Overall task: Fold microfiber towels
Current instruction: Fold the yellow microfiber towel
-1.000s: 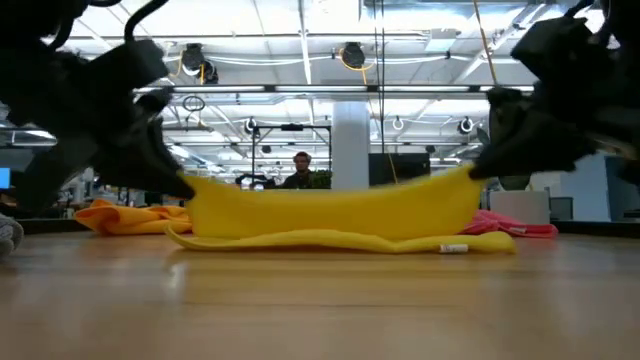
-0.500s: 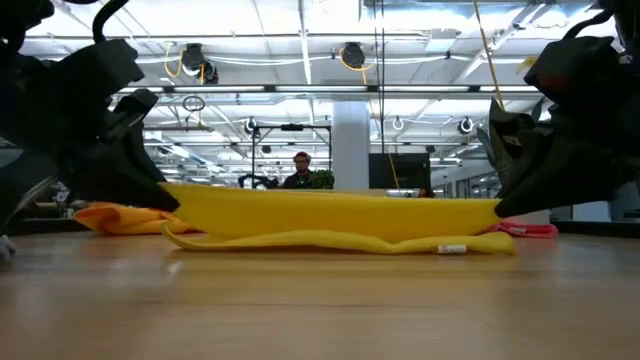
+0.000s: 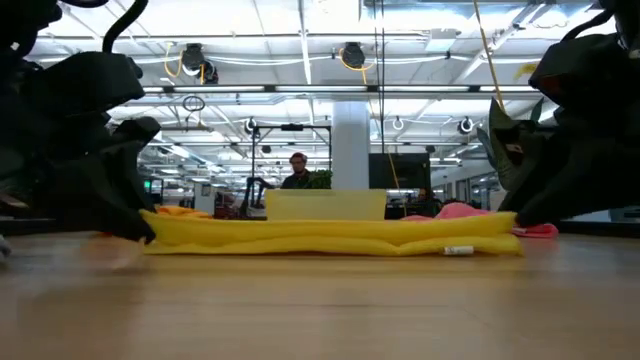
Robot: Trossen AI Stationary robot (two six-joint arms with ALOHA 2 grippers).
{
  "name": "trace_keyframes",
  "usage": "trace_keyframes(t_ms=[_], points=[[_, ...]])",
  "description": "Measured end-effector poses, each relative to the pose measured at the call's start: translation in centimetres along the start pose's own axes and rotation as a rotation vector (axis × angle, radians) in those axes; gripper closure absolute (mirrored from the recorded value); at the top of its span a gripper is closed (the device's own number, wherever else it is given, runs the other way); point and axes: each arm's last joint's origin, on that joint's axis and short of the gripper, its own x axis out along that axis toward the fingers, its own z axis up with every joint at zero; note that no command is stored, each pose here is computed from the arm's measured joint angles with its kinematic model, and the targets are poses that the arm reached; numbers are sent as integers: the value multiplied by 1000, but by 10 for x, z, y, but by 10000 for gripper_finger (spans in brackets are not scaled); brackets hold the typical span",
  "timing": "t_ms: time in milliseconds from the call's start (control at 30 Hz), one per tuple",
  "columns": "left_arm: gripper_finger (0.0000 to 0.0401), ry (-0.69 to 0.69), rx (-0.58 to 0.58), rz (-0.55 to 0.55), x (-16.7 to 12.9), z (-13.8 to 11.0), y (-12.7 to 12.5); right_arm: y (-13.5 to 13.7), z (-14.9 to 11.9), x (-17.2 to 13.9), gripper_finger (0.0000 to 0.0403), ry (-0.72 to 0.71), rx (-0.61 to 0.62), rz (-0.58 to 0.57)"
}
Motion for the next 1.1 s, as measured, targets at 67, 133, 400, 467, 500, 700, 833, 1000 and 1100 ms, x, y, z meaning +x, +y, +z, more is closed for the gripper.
trace_keyframes(t_ms=[67, 133, 400, 467, 500, 700, 833, 1000, 1100], points=[[311, 0, 0, -32, -1, 1, -2, 2, 0, 0, 300, 4, 24, 58], [289, -1, 2, -56, -2, 6, -4, 2, 2, -3, 281, -3, 49, 108], [250, -61, -11, -76, -5, 46, 0, -7, 27, -23, 281, -182, 142, 194], [257, -58, -40, -55, -1, 50, 8, -12, 30, -23, 301, -207, 178, 175], [263, -49, -53, -43, 2, 50, 13, -15, 30, -22, 314, -205, 202, 148], [306, 37, -158, -152, 17, 46, 35, -26, 16, 1, 395, -94, 282, 28], [334, 53, -166, -249, 17, 46, 35, -23, 5, 13, 389, -18, 299, 52], [363, 65, -176, -285, 13, 45, 25, -13, -2, 18, 401, 47, 275, 208], [377, 79, -177, -294, 11, 42, 19, -10, -3, 17, 400, 52, 265, 234]])
